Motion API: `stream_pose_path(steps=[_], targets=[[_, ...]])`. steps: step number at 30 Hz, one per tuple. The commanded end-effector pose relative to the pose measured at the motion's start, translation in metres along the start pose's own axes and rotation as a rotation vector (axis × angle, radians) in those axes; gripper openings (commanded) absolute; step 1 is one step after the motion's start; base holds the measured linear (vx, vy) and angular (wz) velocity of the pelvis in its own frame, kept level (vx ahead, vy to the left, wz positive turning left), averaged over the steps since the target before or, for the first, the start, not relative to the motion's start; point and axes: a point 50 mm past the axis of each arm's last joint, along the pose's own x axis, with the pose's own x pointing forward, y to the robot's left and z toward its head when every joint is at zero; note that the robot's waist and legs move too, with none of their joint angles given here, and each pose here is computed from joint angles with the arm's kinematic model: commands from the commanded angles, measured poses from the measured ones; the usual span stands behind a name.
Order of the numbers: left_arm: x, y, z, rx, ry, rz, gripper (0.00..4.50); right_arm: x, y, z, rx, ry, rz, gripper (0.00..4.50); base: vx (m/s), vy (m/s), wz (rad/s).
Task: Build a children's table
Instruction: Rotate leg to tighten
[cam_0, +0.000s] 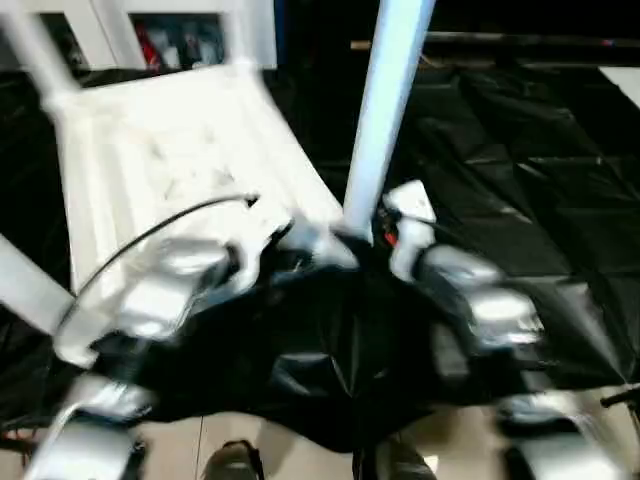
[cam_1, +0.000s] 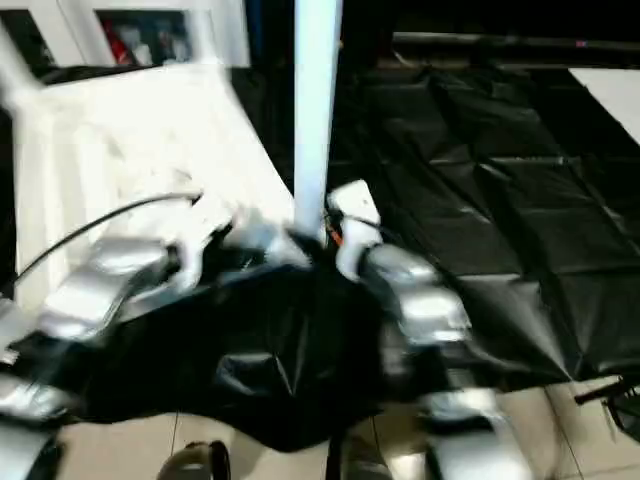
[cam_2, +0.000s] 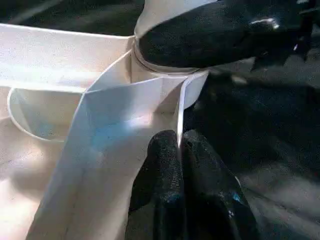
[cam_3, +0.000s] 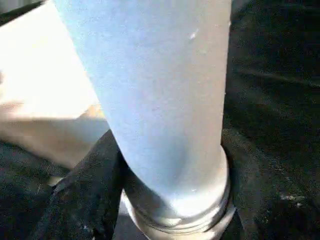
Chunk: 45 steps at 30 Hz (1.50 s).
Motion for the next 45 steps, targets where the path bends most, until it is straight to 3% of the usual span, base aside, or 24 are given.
stream_pose_path(steps=[1, 4, 8, 12, 15, 19, 24, 31, 39, 45], targets=[[0.008, 0.004, 0.021, -0.014, -0.106, 0.103, 0.0, 0.015, 0.044, -0.02, 0.014, 0.069, 0.115, 2.97, 0.0, 0.0, 0.0], [0.01, 0.002, 0.024, 0.002, -0.113, 0.087, 0.0, 0.018, 0.056, -0.016, 0.047, 0.033, 0.164, 3.34, 0.0, 0.0, 0.0], [0.005, -0.001, 0.021, 0.047, -0.111, 0.034, 0.0, 0.016, 0.053, -0.012, -0.026, 0.039, 0.21, 3.67, 0.0, 0.0, 0.0], [-0.004, -0.007, 0.014, 0.079, -0.098, -0.06, 0.0, 0.004, 0.037, -0.004, -0.157, 0.058, 0.323, 3.77, 0.0, 0.0, 0.0], [-0.008, -0.012, 0.011, 0.098, -0.096, -0.134, 0.0, -0.005, 0.029, 0.0, -0.172, 0.076, 0.407, 3.77, 0.0, 0.0, 0.0], [-0.018, -0.02, 0.005, 0.127, -0.068, -0.279, 0.0, -0.024, 0.014, 0.003, -0.262, 0.134, 0.569, 3.77, 0.0, 0.0, 0.0], [-0.026, -0.02, 0.0, 0.154, -0.025, -0.359, 0.0, -0.035, 0.006, 0.003, -0.311, 0.179, 0.656, 3.77, 0.0, 0.0, 0.0], [-0.041, -0.018, -0.005, 0.159, 0.029, -0.468, 0.0, -0.04, 0.002, 0.005, -0.295, 0.21, 0.727, 3.77, 0.0, 0.0, 0.0], [-0.045, -0.014, -0.004, 0.158, 0.023, -0.476, 0.0, -0.042, 0.004, 0.005, -0.278, 0.217, 0.763, 3.08, 0.0, 0.0, 0.0], [-0.031, -0.004, 0.002, 0.091, -0.029, -0.3, 0.0, -0.03, 0.003, -0.004, -0.238, 0.199, 0.6, 2.75, 0.0, 0.0, 0.0]])
